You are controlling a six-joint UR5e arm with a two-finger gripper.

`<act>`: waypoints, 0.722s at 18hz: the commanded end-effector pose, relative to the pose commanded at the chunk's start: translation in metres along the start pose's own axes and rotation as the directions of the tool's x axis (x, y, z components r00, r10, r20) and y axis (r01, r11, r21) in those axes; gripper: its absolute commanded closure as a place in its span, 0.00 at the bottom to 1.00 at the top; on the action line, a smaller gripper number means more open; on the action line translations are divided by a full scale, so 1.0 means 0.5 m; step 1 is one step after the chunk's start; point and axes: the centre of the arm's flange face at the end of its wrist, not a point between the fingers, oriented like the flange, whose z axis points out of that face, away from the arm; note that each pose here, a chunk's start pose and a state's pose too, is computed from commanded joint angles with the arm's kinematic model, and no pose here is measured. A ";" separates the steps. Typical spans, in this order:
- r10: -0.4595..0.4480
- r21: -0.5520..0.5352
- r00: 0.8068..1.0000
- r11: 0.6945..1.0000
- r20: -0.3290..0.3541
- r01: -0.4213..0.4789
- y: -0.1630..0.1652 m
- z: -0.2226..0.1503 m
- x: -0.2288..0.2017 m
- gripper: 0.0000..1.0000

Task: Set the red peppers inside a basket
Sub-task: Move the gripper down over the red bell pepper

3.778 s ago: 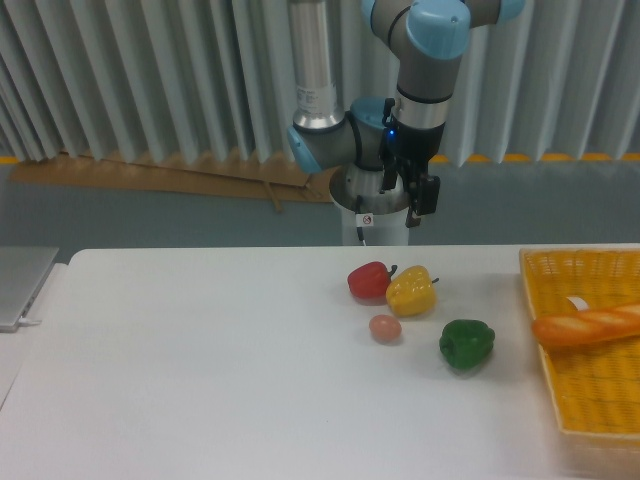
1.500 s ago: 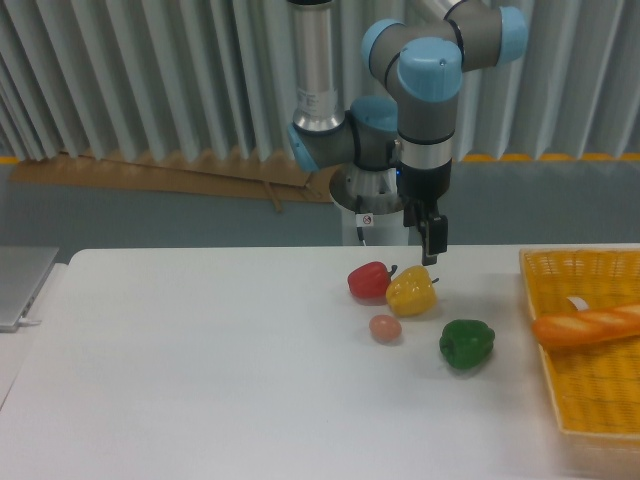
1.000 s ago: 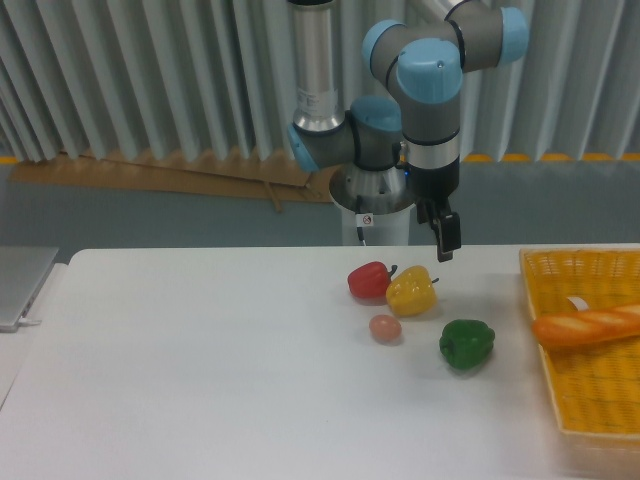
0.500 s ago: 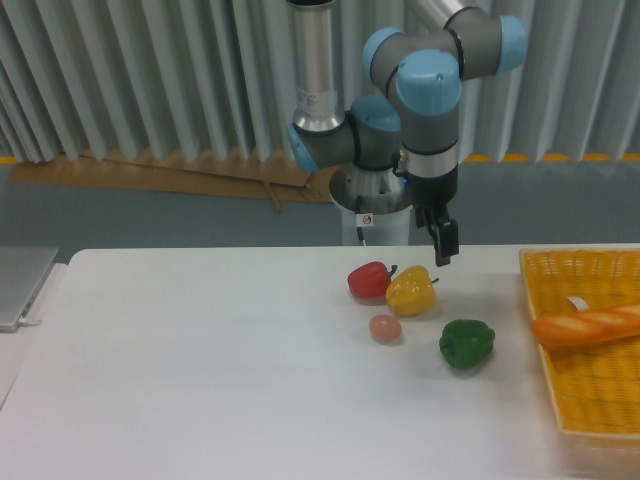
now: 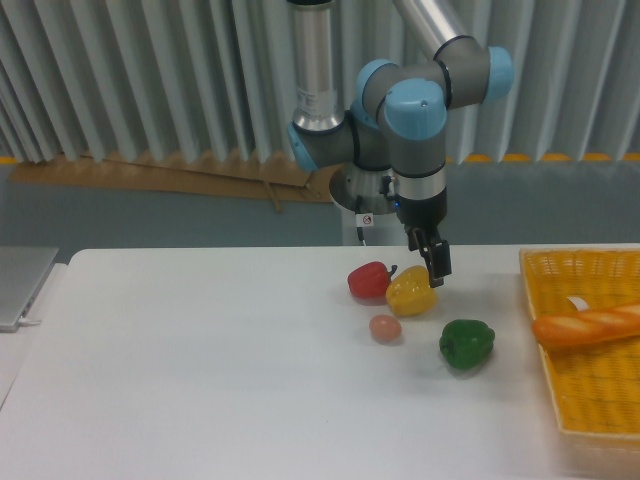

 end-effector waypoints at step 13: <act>0.008 -0.029 0.999 1.000 -0.044 -0.009 -0.093 0.042 0.074 0.00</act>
